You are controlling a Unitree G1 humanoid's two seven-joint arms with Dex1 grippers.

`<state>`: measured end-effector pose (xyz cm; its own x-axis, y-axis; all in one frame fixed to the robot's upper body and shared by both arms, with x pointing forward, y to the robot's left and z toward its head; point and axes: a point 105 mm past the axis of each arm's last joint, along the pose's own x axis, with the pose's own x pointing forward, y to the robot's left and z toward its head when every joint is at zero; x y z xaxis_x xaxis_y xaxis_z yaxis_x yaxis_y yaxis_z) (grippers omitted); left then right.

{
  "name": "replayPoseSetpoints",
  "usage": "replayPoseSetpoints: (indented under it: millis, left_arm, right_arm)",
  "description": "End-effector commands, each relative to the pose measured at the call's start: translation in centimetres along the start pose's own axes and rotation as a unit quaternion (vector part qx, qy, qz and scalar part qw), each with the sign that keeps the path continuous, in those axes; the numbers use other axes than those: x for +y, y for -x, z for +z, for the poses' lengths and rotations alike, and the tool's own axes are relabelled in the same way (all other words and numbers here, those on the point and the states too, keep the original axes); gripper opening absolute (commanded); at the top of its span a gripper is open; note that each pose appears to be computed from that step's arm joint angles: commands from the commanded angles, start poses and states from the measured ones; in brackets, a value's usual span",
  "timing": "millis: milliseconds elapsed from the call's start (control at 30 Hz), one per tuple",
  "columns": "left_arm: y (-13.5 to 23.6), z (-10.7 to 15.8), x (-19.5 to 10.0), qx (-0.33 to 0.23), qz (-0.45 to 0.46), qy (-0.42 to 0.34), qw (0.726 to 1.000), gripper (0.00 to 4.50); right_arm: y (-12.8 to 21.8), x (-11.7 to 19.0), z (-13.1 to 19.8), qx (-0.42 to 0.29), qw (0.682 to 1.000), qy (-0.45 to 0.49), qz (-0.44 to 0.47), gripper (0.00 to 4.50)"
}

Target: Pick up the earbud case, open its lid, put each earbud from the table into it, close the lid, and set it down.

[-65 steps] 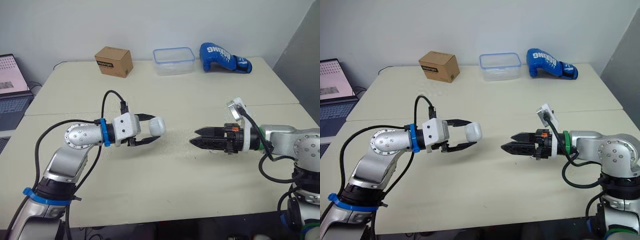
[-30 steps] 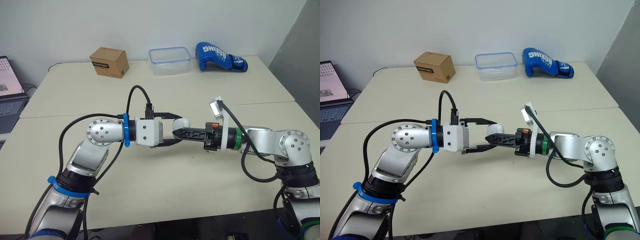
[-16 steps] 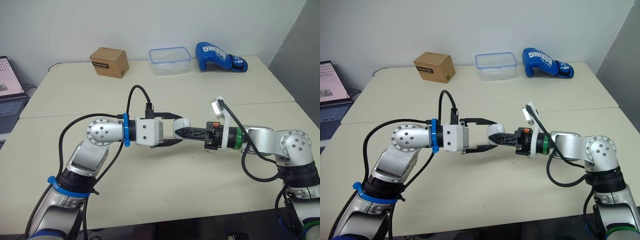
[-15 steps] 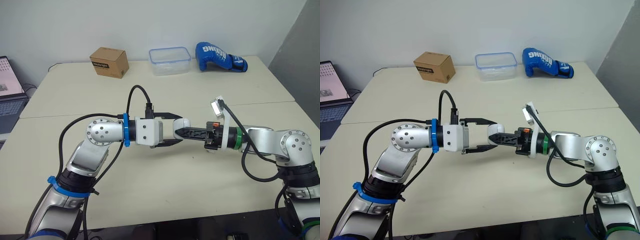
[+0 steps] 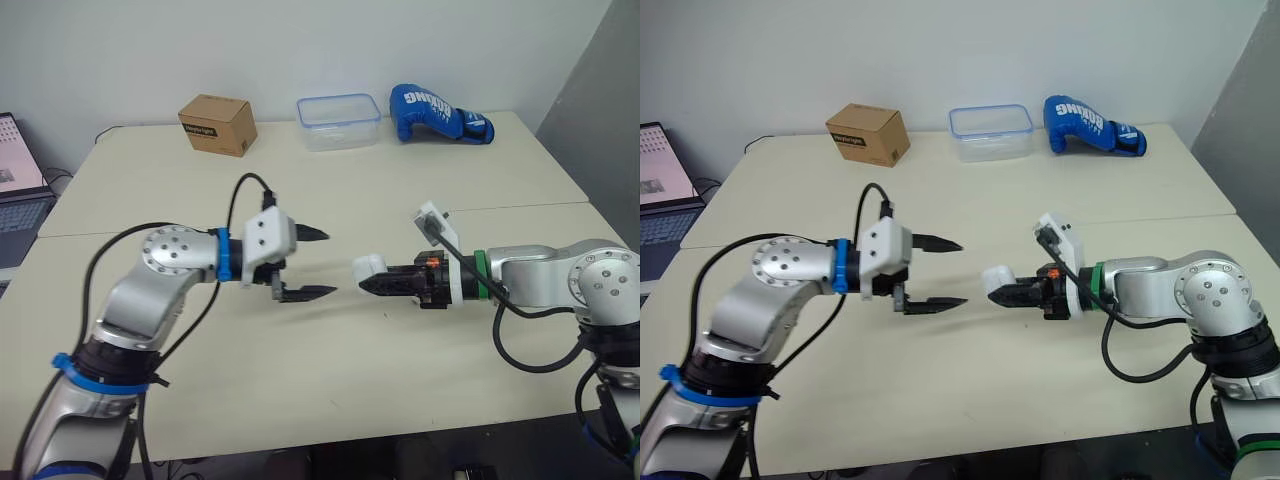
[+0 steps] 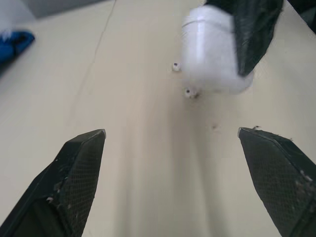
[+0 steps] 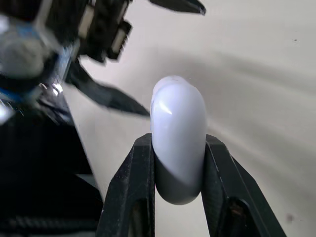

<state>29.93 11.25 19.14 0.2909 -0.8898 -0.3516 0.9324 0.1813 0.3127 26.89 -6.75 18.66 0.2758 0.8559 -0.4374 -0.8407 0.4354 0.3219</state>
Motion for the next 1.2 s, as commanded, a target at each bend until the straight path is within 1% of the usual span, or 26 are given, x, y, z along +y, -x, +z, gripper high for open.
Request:
replayPoseSetpoints:
  millis: [33, 133, 200, 300, 433, 600, 867, 1200]
  left_arm:
    - [0.0, 1.1, -0.5, -0.010, -0.036, 0.049, 0.998, 4.48]
    - [-0.3, 2.1, -0.7, -0.023, -0.065, 0.077, 0.995, 4.48]
    - [-0.6, 2.2, -0.7, -0.018, -0.078, 0.080, 0.994, 4.48]
    - [-0.9, 2.1, -0.8, -0.004, -0.095, 0.072, 0.993, 3.89]
    - [-1.2, 1.7, -1.2, 0.024, -0.113, 0.074, 0.991, 2.76]
    - [-1.6, 1.3, -1.5, 0.046, -0.129, 0.079, 0.987, 2.76]
    - [-2.6, 0.8, -1.1, 0.068, -0.123, 0.079, 0.987, 2.76]
    - [-3.0, 0.8, -0.8, 0.070, -0.116, 0.080, 0.987, 2.76]
  right_arm:
    - [0.1, 0.6, 0.5, 0.029, 0.994, 0.101, 0.004, 0.81]
    - [-0.3, 0.1, 0.2, 0.068, 0.984, 0.167, -0.006, 0.81]
    - [-0.6, -0.1, 0.1, 0.084, 0.977, 0.195, -0.005, 0.81]
    - [-1.1, -0.3, 0.2, 0.097, 0.971, 0.219, 0.000, 0.81]
    - [-1.5, -0.6, 0.4, 0.109, 0.965, 0.240, -0.003, 0.81]
    - [-1.9, -0.7, 1.0, 0.114, 0.960, 0.256, -0.001, 0.81]
    - [-2.5, -0.3, 1.8, 0.124, 0.952, 0.281, 0.009, 0.81]
    - [-3.1, 0.0, 1.9, 0.131, 0.947, 0.291, 0.018, 0.81]
